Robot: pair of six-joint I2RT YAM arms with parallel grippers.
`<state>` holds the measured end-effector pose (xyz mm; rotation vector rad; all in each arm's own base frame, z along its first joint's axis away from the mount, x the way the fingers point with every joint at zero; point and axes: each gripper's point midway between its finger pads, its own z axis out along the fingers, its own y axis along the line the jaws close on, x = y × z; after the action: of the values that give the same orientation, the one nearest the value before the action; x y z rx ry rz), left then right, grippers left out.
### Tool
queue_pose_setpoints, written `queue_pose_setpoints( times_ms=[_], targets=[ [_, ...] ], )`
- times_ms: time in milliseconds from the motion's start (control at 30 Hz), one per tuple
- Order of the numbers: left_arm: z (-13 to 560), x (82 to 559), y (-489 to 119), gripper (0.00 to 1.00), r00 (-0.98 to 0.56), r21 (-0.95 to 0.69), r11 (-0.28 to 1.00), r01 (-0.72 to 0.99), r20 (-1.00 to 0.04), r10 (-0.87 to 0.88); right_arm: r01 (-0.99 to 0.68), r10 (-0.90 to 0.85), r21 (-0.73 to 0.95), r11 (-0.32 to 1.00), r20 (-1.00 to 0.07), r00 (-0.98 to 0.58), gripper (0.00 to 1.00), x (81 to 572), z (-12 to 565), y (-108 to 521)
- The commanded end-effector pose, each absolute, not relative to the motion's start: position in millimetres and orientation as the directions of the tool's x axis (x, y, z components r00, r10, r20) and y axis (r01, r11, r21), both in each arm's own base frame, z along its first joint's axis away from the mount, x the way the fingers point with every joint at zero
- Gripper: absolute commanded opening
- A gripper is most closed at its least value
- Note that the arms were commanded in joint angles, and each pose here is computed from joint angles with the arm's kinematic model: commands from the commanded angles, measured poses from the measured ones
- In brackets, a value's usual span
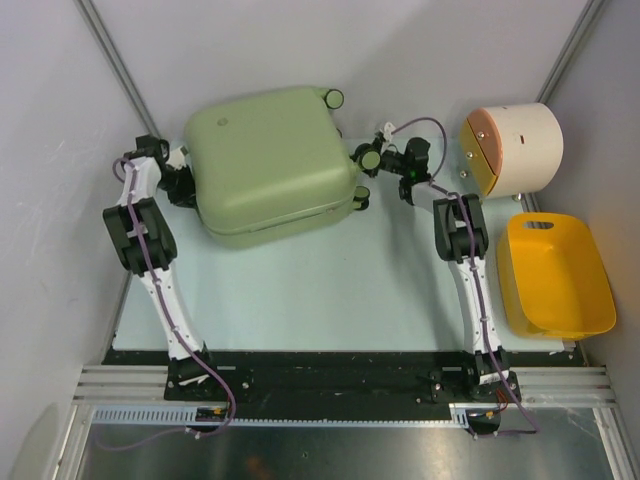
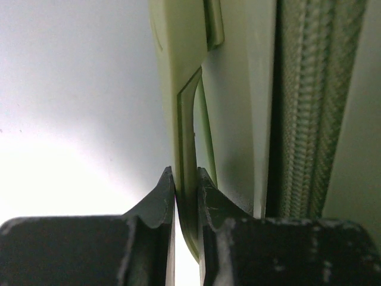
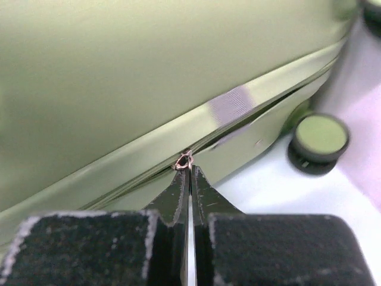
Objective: Open, take out, and arrange the luggage
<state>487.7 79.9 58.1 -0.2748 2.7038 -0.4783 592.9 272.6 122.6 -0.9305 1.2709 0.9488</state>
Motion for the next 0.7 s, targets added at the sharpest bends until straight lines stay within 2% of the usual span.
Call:
queue_pose_setpoints(
  times_ms=[0, 67, 167, 200, 233, 267, 300, 333, 400, 500, 533, 600, 667],
  targets=[
    [56, 543, 83, 0.00, -0.838, -0.248, 0.961, 0.122, -0.545, -0.034, -0.862, 0.135, 0.008, 0.507, -0.988, 0.070, 0.00, 666, 139, 250],
    [56, 546, 80, 0.00, -0.833, -0.261, 0.956, 0.136, -0.552, -0.032, -0.871, 0.151, -0.021, 0.492, -0.983, 0.109, 0.00, 669, 155, 264],
    [64, 550, 72, 0.01, -0.820, -0.269, 0.949, 0.164, -0.571, -0.020, -0.883, 0.153, 0.036, 0.467, -0.987, 0.040, 0.03, 662, 138, 282],
    [68, 551, 69, 0.13, -0.816, -0.273, 0.946, 0.174, -0.578, -0.017, -0.887, 0.164, 0.063, 0.458, -0.986, 0.015, 0.10, 658, 142, 284],
    [78, 551, 66, 0.24, -0.805, -0.274, 0.943, 0.188, -0.594, -0.012, -0.883, 0.171, 0.094, 0.460, -0.985, -0.016, 0.32, 657, 143, 285],
    [80, 549, 63, 0.35, -0.805, -0.287, 0.938, 0.195, -0.594, -0.015, -0.876, 0.162, 0.135, 0.464, -0.985, -0.066, 0.43, 654, 131, 283],
    [83, 547, 62, 0.54, -0.804, -0.290, 0.938, 0.190, -0.594, -0.021, -0.873, 0.155, 0.153, 0.463, -0.984, -0.090, 0.50, 651, 129, 280],
    [87, 544, 64, 0.62, -0.807, -0.306, 0.937, 0.166, -0.588, -0.049, -0.867, 0.154, 0.163, 0.470, -0.983, -0.101, 0.59, 648, 143, 276],
    [99, 537, 63, 0.71, -0.805, -0.339, 0.929, 0.146, -0.587, -0.088, -0.836, 0.149, 0.227, 0.501, -0.973, -0.175, 0.63, 647, 138, 264],
    [125, 530, 71, 0.78, -0.784, -0.383, 0.918, 0.109, -0.600, -0.157, -0.746, 0.155, 0.393, 0.537, -0.916, -0.370, 0.67, 641, 130, 250],
    [131, 528, 76, 0.80, -0.776, -0.377, 0.920, 0.105, -0.610, -0.161, -0.702, 0.166, 0.466, 0.539, -0.876, -0.453, 0.68, 635, 127, 248],
    [154, 520, 79, 0.85, -0.752, -0.386, 0.915, 0.115, -0.636, -0.174, -0.663, 0.173, 0.521, 0.537, -0.838, -0.518, 0.69, 627, 121, 247],
    [163, 512, 80, 0.86, -0.745, -0.395, 0.912, 0.112, -0.640, -0.186, -0.615, 0.200, 0.580, 0.534, -0.794, -0.575, 0.68, 621, 116, 247]
  ],
)
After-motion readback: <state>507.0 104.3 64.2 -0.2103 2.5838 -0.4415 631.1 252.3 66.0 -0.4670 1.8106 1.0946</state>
